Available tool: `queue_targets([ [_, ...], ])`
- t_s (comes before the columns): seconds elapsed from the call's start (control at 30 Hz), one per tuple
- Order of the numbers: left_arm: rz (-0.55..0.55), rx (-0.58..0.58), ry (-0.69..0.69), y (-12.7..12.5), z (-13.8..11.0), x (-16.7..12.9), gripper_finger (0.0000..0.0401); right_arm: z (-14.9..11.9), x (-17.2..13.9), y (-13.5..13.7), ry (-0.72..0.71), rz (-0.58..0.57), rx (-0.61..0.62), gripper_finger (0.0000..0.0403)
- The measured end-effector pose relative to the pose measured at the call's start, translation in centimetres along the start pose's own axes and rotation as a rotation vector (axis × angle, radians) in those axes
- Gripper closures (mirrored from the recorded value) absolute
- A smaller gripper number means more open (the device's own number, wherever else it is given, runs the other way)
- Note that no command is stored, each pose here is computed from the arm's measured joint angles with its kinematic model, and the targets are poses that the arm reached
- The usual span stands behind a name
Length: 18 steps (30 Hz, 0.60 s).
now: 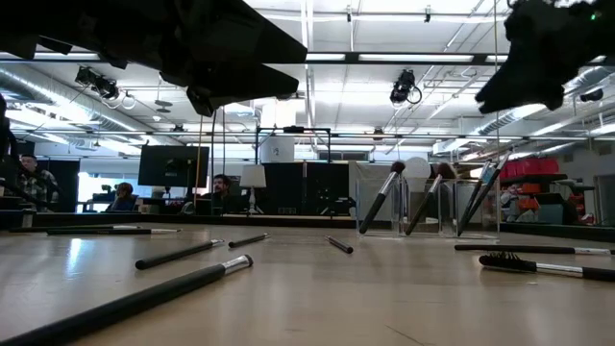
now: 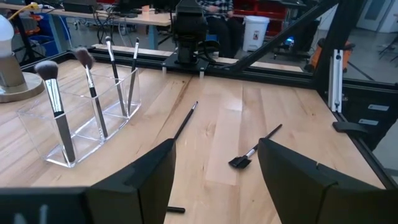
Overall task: Put items in baskets/containers
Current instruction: Put the black liner brush into the transparent organizer
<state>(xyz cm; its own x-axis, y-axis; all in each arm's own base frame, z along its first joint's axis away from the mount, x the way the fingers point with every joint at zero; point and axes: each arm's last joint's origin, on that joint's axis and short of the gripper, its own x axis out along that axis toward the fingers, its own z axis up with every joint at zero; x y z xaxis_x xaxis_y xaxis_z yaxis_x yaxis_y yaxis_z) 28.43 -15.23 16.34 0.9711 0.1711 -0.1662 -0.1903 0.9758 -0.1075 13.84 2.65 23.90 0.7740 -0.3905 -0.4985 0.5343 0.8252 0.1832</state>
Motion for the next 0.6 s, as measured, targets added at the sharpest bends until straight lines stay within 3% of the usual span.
queue_targets([
  [0.1, 0.000, -0.009, 0.000, 0.0, 0.0, 0.0, 0.0167, -0.3, 0.1, 1.1, 0.097, 0.166, -0.021, 0.0270],
  [0.17, 0.000, -0.015, 0.000, 0.0, 0.0, 0.0, 0.0167, -1.0, 0.3, 1.5, 0.182, 0.202, -0.020, 0.0286],
  [0.33, 0.001, -0.022, 0.007, 0.0, -0.1, 0.0, 0.0167, -2.4, 1.1, 1.3, 0.301, 0.097, 0.006, 0.0325],
  [0.47, 0.050, -0.023, 0.054, 0.2, -0.8, -0.1, 0.0168, -2.8, 1.8, 2.9, 0.287, 0.146, 0.018, 0.0354],
  [0.6, 0.164, -0.078, 0.087, 0.6, -1.6, -0.4, 0.0168, -3.3, 1.9, 6.5, 0.213, 0.340, -0.010, 0.0377],
])
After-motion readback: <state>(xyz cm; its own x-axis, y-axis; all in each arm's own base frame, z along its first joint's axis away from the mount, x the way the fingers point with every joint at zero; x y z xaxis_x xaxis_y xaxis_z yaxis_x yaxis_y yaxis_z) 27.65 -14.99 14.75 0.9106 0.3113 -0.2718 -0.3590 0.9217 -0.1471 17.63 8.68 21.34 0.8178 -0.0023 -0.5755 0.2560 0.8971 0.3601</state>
